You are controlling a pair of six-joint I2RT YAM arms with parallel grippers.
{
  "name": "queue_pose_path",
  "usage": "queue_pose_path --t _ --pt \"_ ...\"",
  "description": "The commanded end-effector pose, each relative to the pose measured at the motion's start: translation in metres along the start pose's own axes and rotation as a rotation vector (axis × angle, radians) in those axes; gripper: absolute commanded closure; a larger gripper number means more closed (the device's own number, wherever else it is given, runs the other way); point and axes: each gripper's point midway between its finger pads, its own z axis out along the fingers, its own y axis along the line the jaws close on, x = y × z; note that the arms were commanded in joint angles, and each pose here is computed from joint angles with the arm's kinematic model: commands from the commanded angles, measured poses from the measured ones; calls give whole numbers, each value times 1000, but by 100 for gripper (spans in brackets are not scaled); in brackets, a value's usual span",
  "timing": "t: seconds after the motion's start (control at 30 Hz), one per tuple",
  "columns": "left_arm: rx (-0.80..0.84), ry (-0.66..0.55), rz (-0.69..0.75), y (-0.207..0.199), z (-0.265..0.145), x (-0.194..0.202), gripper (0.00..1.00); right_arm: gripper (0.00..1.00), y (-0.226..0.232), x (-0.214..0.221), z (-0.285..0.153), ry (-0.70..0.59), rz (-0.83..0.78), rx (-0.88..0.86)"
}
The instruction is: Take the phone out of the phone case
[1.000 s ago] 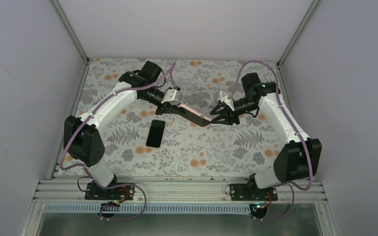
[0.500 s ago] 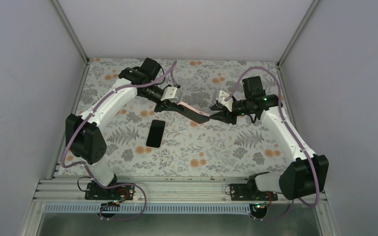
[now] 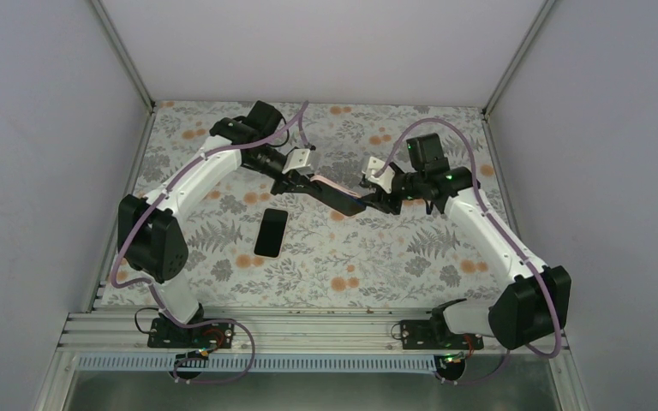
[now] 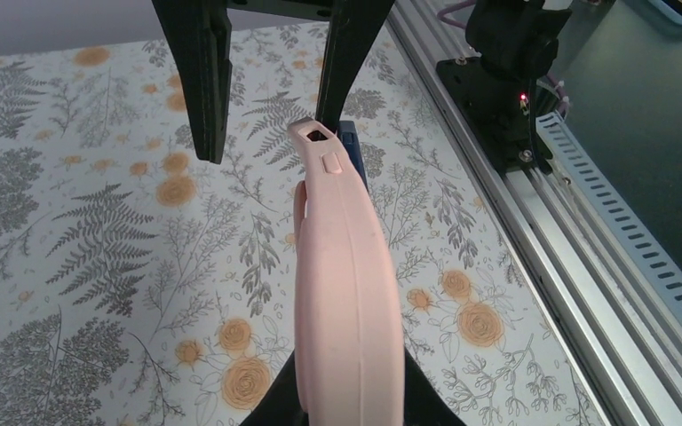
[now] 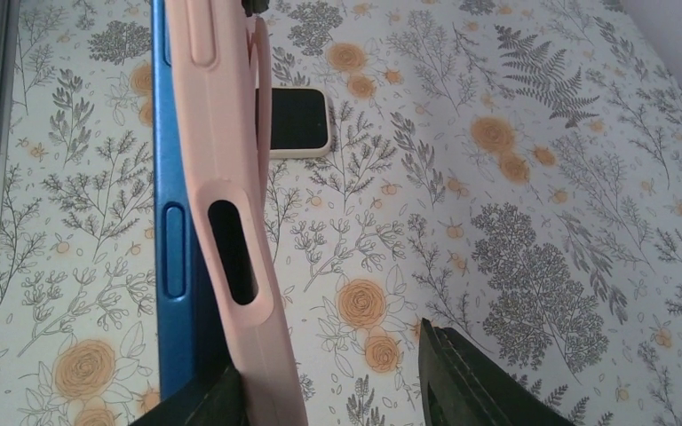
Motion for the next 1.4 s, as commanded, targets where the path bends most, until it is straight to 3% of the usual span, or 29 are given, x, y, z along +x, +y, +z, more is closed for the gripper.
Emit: queue_pose_path --t 0.0,0.23,0.43,0.77,1.03,1.17,1.33,1.37 --pt "160 -295 102 -38 -1 -68 98 54 0 -32 9 -122 -61 -46" --pt "133 -264 82 -25 7 -59 98 58 38 -63 5 -261 -41 -362" --pt "-97 -187 101 20 16 -39 98 82 58 -87 -12 -343 -25 -548" --pt "-19 -241 92 19 35 -53 98 68 73 -111 -9 -367 -58 -608" --pt "16 -235 62 21 60 -52 98 65 78 -135 13 -356 -61 -675" --pt "-46 -200 42 38 67 -44 98 66 77 -150 8 -382 -44 -722" --pt "-298 -120 50 83 58 -34 97 95 73 -162 1 -374 -7 -724" --pt "-345 -110 56 90 52 -35 94 97 70 -159 5 -350 13 -705"
